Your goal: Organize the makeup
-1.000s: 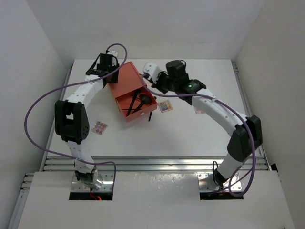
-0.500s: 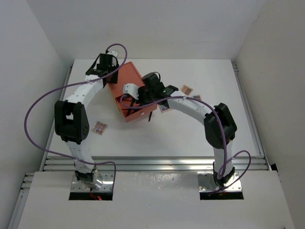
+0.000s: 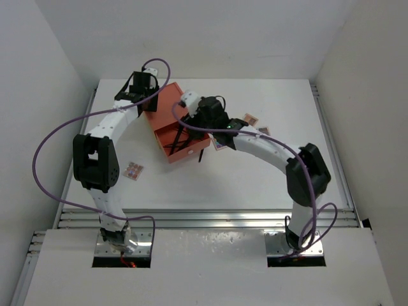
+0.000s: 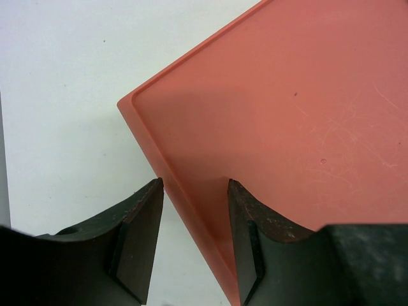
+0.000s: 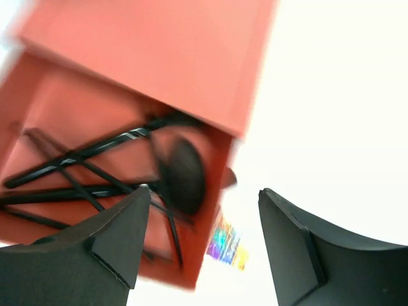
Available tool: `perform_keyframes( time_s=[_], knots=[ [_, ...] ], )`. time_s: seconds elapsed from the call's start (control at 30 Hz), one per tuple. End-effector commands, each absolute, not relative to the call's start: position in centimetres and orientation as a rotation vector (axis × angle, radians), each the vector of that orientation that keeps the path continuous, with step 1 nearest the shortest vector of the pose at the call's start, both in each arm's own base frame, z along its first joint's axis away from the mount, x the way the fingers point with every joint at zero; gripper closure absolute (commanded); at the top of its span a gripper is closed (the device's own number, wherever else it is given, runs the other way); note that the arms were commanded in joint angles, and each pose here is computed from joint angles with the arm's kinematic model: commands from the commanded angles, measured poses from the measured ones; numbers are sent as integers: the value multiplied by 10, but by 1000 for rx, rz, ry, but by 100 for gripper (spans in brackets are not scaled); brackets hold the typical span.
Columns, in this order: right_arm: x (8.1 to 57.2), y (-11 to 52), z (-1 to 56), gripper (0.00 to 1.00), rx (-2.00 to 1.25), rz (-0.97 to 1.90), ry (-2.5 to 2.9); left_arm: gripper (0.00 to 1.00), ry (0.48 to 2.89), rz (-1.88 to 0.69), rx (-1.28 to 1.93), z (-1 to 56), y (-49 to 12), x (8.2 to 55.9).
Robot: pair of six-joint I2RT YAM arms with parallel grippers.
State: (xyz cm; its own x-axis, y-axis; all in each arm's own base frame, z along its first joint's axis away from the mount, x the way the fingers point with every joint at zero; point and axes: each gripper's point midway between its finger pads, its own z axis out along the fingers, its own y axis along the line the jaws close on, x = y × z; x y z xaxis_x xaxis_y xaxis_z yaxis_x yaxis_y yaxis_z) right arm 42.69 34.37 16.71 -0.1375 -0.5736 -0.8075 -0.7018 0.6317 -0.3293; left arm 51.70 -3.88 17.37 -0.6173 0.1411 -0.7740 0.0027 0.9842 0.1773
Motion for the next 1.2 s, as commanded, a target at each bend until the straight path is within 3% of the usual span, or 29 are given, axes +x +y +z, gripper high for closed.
perform_keyframes(
  time_s=[0.0, 0.07, 0.1, 0.13, 0.4, 0.6, 0.77, 1.17],
  knots=[
    [430, 270, 223, 31, -219, 90, 1854, 50, 2190, 210, 85, 196, -32, 515],
    [416, 259, 233, 31, -41, 176, 1818, 50, 2190, 210, 85, 196, -32, 515],
    [403, 241, 191, 31, 8, 120, 1871, 50, 2190, 210, 85, 196, -32, 515],
    [397, 244, 188, 31, 36, 139, 1862, 50, 2191, 205, 80, 196, -28, 515],
    [356, 258, 107, 32, 25, 92, 1934, 50, 2200, 206, 82, 194, -28, 513],
    [352, 276, 75, 33, 13, 190, 1895, 50, 2200, 206, 82, 194, -28, 513],
    [367, 313, 82, 38, -22, 353, 1747, 50, 2201, 211, 72, 194, -24, 514],
    [375, 319, 37, 42, 14, 283, 1867, 50, 2201, 206, 62, 194, -24, 514]
  ],
)
